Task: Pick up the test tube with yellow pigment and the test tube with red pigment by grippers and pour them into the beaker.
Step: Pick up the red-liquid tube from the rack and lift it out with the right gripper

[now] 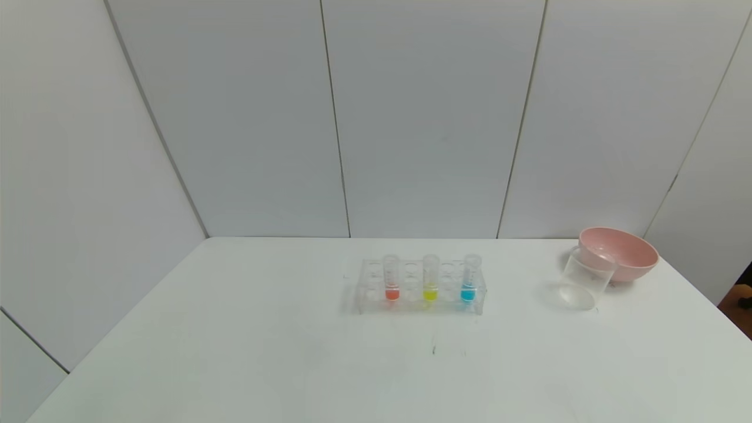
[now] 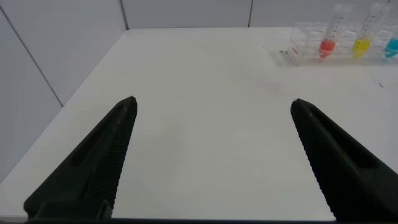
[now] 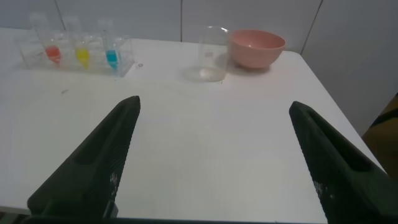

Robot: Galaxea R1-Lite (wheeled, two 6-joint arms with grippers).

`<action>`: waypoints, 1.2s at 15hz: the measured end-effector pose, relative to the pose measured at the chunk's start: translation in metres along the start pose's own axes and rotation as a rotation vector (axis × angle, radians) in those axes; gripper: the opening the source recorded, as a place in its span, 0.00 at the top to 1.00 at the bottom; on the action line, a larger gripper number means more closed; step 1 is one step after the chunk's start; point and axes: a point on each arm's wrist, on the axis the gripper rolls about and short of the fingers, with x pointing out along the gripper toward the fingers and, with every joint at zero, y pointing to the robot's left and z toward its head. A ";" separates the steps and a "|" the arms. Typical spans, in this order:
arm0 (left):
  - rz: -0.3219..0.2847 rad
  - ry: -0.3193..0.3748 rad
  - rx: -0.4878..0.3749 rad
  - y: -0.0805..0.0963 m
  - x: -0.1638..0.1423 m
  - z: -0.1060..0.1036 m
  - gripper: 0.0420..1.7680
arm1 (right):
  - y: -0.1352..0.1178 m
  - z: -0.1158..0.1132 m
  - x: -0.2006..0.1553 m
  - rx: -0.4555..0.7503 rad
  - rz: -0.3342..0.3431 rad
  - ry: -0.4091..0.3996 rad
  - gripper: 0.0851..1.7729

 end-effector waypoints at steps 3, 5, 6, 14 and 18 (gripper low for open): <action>0.000 0.000 0.000 0.000 0.000 0.000 0.00 | 0.000 0.039 -0.009 -0.003 0.017 -0.054 0.04; 0.000 0.000 0.000 0.000 0.000 0.000 0.00 | -0.001 0.075 -0.007 0.000 0.032 -0.069 0.04; 0.000 0.000 0.000 0.000 0.000 0.000 0.00 | -0.002 0.095 -0.002 0.008 0.038 -0.066 0.04; 0.000 0.000 0.000 0.000 0.000 0.000 0.00 | 0.000 0.200 0.141 0.121 0.067 0.023 0.04; 0.000 0.000 0.000 0.000 0.000 0.000 0.00 | 0.054 0.182 0.209 0.178 0.066 0.105 0.04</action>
